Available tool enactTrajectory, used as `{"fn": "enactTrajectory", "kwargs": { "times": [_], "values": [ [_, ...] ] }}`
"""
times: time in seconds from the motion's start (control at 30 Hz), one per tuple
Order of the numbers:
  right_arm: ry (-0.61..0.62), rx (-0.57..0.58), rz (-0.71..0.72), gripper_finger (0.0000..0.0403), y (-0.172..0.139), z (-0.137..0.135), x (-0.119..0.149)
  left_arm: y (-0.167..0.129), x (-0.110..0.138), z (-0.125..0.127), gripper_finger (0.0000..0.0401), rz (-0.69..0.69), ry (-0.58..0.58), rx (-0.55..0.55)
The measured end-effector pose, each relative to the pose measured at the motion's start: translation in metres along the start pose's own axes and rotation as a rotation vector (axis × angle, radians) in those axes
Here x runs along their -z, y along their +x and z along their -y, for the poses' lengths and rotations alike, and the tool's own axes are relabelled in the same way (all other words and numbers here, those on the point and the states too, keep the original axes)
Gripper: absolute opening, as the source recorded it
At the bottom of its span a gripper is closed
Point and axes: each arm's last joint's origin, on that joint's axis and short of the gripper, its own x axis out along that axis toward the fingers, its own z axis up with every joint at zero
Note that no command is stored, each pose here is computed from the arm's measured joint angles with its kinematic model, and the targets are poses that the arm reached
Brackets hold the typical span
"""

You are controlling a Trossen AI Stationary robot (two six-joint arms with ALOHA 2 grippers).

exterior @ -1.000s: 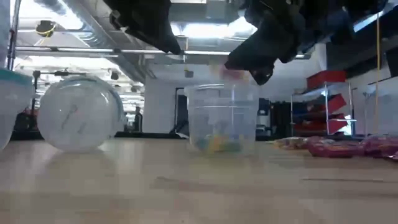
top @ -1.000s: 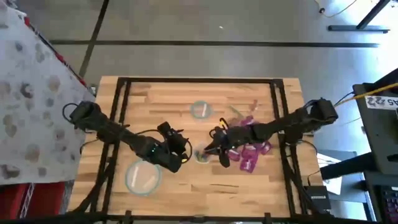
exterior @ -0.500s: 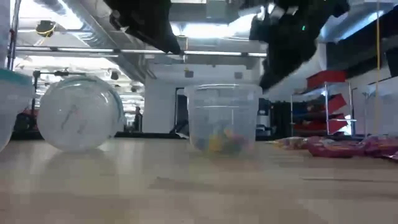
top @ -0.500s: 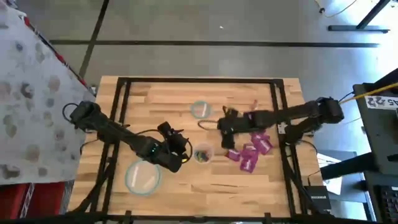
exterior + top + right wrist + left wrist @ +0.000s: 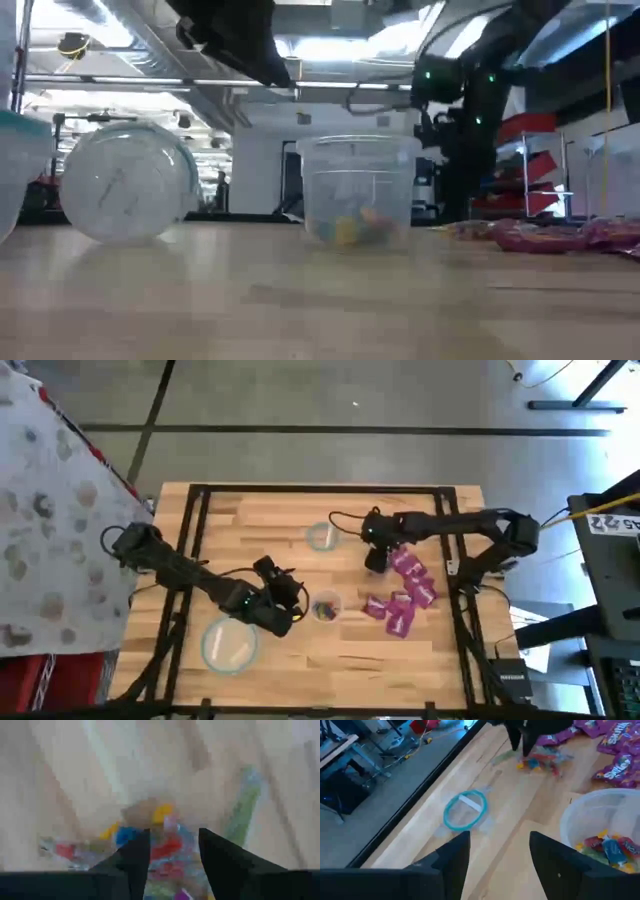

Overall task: Sort candy
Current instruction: Put the blue candy into the top small transparent bin

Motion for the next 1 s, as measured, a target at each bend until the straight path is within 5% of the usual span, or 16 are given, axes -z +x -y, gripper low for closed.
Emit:
{"fn": "enactTrajectory", "kwargs": {
  "times": [0.27, 0.6, 0.83, 1.0],
  "values": [
    [0.033, 0.024, -0.214, 0.0152, -0.004, -0.009, 0.023, -0.001, 0.001, 0.001, 0.0189, -0.003, 0.003, 0.011],
    [-0.124, 0.061, 0.017, 0.0152, -0.012, -0.020, 0.006, -0.001, 0.000, 0.001, 0.0189, -0.003, 0.008, 0.010],
    [-0.142, 0.151, 0.009, 0.0152, -0.003, 0.004, 0.000, -0.001, 0.000, 0.001, 0.0189, -0.003, 0.009, 0.010],
    [-0.202, 0.064, -0.030, 0.0152, 0.008, 0.021, 0.000, -0.001, 0.000, 0.001, 0.0189, -0.003, 0.008, 0.010]
  ]
}}
